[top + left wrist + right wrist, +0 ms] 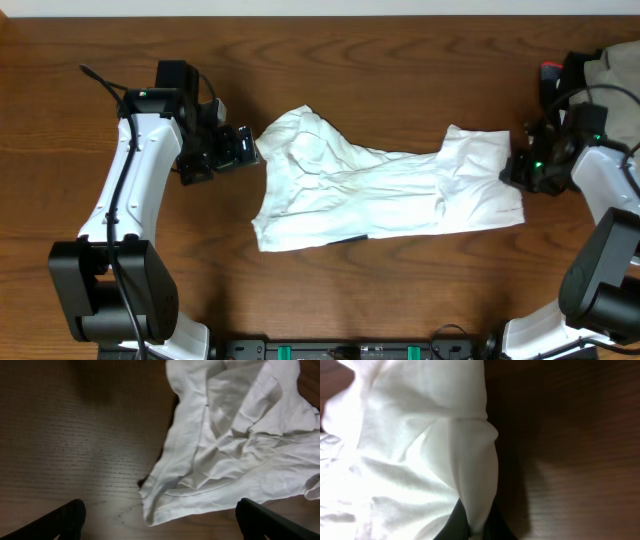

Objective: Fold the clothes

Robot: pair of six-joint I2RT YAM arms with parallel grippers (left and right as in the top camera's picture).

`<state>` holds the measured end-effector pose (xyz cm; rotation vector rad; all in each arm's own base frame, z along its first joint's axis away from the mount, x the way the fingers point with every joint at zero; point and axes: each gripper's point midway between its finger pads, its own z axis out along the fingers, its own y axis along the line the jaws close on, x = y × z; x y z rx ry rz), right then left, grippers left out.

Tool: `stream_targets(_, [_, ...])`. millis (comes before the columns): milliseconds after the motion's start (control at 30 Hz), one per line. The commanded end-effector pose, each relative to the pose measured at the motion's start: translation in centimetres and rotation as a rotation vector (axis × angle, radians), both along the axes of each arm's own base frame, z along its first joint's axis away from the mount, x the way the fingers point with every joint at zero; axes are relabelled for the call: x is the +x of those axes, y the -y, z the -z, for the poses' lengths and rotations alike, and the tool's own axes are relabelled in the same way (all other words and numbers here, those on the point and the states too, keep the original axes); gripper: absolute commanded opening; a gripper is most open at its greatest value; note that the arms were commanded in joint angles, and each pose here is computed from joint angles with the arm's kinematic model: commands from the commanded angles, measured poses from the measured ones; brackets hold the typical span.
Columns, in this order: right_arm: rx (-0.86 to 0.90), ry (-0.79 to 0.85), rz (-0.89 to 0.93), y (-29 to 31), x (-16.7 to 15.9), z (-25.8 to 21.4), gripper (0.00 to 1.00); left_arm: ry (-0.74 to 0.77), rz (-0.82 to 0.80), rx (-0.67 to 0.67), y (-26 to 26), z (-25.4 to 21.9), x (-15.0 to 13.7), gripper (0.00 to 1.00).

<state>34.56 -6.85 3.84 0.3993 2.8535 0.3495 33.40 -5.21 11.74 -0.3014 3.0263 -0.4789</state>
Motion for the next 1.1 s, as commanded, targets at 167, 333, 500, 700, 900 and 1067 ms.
stream_targets(167, [-0.149, -0.064, 0.049, 2.9, 0.2, -2.8, 0.01, -0.013, 0.008, 0.013, -0.2, 0.5, -0.2, 0.98])
stream_targets(333, [-0.215, -0.092, 0.039, 2.3, 0.5, -3.7, 0.01, -0.011, 0.008, 0.013, -0.2, 0.5, -0.2, 0.98])
stream_targets(500, [-0.326, -0.099, -0.047, -0.6, 1.2, -3.9, 0.01, -0.009, 0.008, 0.013, -0.2, 0.5, -0.1, 0.98])
stream_targets(700, [-0.405, -0.074, -0.2, -6.8, 1.8, -4.1, 0.01, -0.009, 0.008, 0.013, -0.2, 0.5, -0.1, 0.98])
stream_targets(900, [-0.401, -0.062, -0.322, -12.7, 0.8, -4.0, 0.01, -0.009, 0.008, 0.013, -0.2, 0.5, -0.1, 0.98])
stream_targets(1067, [-0.356, -0.051, -0.448, -17.6, -0.7, -3.6, 0.01, -0.009, 0.008, 0.013, -0.2, 0.5, -0.1, 0.98])
